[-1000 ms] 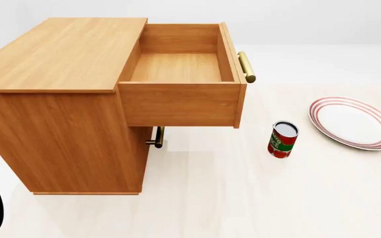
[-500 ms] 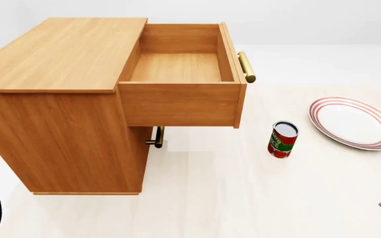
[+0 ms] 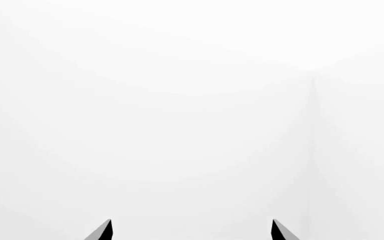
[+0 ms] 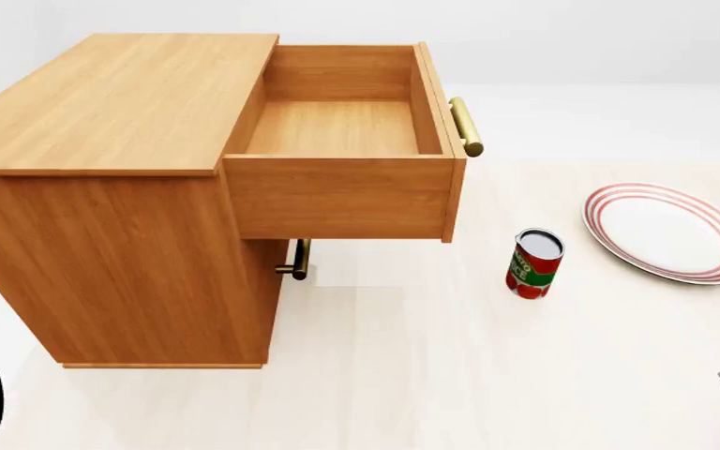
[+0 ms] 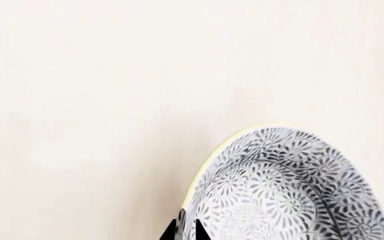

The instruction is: Put the bowl in the top drawer of the cabinet.

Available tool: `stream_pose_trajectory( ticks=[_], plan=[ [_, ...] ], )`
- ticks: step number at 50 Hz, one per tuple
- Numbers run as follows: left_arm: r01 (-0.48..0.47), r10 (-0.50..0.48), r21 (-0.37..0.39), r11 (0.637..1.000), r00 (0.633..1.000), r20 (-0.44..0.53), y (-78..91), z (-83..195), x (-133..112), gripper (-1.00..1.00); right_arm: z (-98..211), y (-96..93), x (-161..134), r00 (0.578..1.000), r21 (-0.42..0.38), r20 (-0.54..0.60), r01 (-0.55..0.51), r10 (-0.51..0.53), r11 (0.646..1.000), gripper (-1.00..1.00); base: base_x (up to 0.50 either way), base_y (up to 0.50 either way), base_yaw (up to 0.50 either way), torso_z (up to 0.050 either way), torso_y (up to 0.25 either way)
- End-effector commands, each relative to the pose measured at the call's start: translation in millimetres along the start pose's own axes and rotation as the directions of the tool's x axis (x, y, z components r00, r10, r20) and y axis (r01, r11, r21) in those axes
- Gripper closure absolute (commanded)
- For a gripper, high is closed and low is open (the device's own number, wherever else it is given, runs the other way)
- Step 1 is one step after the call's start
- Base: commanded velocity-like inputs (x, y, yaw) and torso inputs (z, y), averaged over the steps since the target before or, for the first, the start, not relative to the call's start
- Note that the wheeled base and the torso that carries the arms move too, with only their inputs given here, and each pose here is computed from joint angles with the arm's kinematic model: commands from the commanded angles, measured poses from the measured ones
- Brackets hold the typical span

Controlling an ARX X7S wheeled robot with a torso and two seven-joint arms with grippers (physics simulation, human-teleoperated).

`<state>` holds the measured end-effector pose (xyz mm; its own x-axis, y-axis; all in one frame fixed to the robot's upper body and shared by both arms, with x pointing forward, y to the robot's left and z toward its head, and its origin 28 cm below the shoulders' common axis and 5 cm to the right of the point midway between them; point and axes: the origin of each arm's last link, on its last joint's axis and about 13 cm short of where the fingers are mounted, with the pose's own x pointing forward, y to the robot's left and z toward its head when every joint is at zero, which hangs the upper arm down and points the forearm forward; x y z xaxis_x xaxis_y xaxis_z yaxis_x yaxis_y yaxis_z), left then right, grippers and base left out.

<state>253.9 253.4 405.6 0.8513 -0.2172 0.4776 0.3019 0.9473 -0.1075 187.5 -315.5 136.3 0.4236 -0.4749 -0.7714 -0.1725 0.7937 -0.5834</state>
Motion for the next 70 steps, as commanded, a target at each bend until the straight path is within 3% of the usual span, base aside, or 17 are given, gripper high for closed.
stream_pose_trajectory(
  ticks=[1, 20, 32, 42, 54, 70],
  plan=[
    [0.005, -0.005, -0.004, 1.0, 1.0, 0.003, -0.6, 0, 1, -1.0, -5, -20.5, -37, 0.998, 0.001, 0.047, 0.035, -0.035, 0.999, 1.0, 0.0, 0.0, 0.0, 0.0, 0.0],
    [0.004, -0.003, -0.019, 1.0, 1.0, 0.019, 0.8, 2, -2, -1.0, 2, -58.3, -120, 0.982, -0.104, 0.18, 0.082, -0.062, 0.991, 1.0, 0.0, 0.0, 0.0, 0.0, 0.0],
    [0.004, -0.003, -0.033, 0.999, 1.0, 0.028, 1.7, 1, -3, -1.0, 33, -84.8, -163, 0.949, -0.197, 0.291, 0.182, -0.12, 0.963, 1.0, 0.0, 0.0, 0.0, 0.0, 0.0],
    [0.005, -0.003, -0.043, 0.999, 0.999, 0.034, 2.7, 1, -4, -1.0, 82, -105.2, -203, 0.907, -0.297, 0.414, 0.211, -0.074, 0.931, 1.0, 0.0, 0.0, 0.0, 0.0, 0.001],
    [0.017, -0.015, -0.055, 0.998, 0.999, 0.044, 0.6, 6, -5, -1.0, 137, -138.9, -241, 0.839, -0.45, 0.543, 0.283, 0.008, 0.847, 1.0, 0.0, 0.0, 0.0, 0.0, 0.0],
    [0.034, -0.031, -0.051, 0.998, 0.998, 0.058, -4.3, 15, -8, -1.0, 216, -165.3, -274, 0.674, -0.588, 0.698, 0.348, 0.242, 0.73, 1.0, 0.0, 0.0, 0.0, 0.0, 0.001]
  ],
)
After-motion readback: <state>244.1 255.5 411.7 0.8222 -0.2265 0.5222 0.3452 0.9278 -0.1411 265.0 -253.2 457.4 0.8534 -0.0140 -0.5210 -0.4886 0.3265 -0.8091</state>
